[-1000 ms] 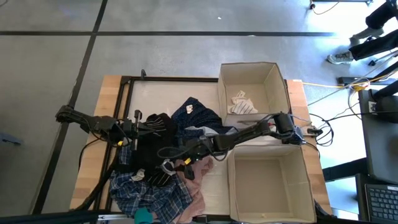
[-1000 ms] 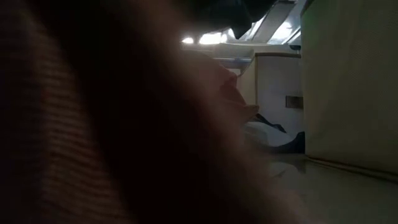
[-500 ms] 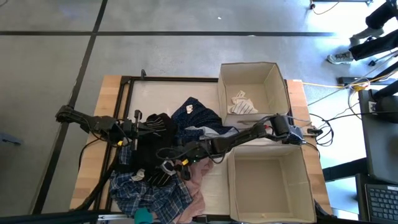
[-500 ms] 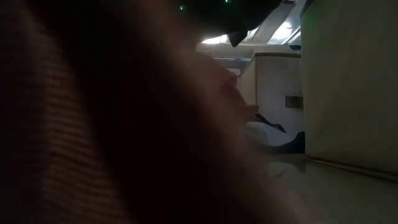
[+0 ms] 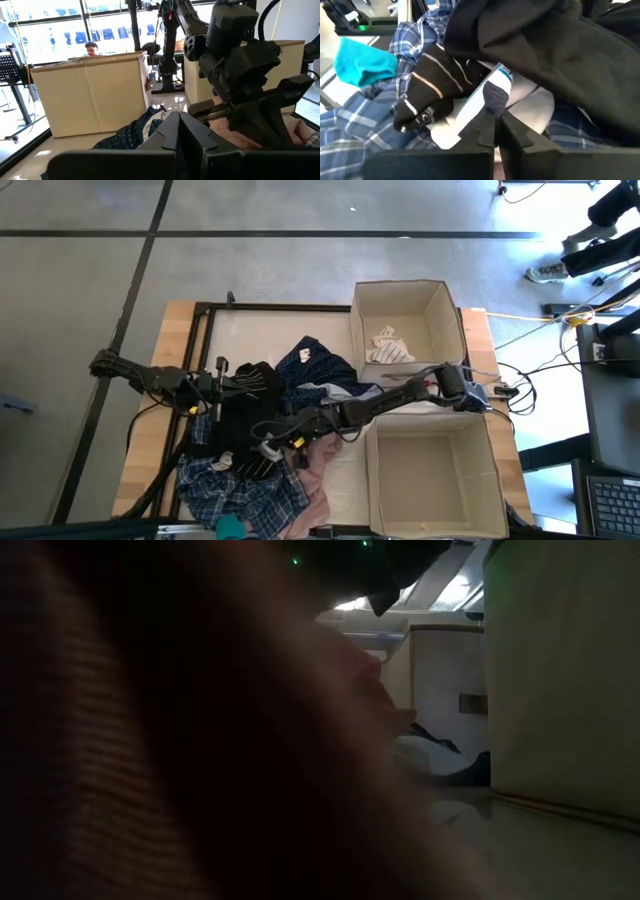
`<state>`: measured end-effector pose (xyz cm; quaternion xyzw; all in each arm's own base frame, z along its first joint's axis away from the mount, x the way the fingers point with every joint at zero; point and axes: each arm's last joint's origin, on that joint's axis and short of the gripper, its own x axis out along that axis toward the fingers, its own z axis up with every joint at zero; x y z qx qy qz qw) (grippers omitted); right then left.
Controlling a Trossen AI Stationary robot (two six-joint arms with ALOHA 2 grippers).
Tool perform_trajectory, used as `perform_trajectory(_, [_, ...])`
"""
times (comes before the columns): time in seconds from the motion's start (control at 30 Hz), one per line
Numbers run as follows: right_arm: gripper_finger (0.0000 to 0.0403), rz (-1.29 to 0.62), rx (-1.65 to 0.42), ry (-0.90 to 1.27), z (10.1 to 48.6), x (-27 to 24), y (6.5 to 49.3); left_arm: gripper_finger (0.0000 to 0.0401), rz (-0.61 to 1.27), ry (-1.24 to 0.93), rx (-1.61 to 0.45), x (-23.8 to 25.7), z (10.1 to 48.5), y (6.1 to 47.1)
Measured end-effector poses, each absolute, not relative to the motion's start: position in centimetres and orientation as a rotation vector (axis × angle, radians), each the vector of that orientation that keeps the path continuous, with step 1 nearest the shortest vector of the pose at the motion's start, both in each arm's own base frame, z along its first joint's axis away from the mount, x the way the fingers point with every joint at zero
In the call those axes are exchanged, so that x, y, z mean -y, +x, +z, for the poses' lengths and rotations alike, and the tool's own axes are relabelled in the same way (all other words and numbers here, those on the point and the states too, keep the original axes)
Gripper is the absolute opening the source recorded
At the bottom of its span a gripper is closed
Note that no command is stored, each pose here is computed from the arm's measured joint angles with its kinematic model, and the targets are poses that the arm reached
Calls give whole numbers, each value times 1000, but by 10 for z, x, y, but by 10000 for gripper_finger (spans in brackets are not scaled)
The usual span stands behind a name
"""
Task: Sort clothes
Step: Put the white striped sock into the top laundry organizer
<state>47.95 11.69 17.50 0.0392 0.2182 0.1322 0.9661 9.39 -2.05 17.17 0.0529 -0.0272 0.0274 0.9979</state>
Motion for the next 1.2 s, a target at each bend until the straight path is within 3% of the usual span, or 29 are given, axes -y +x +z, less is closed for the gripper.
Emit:
perform_trajectory(0.13, [32,253,-439,55,188,-115,476,1,55,106,54,21,172,94])
perform_trajectory(0.4, [6,174,-480,-40,225,-109,458,1,55,105,54,21,172,94])
perform_trajectory(1.2, [18,-221,-537,-210,337,-77,375,1,55,105,54,21,172,94])
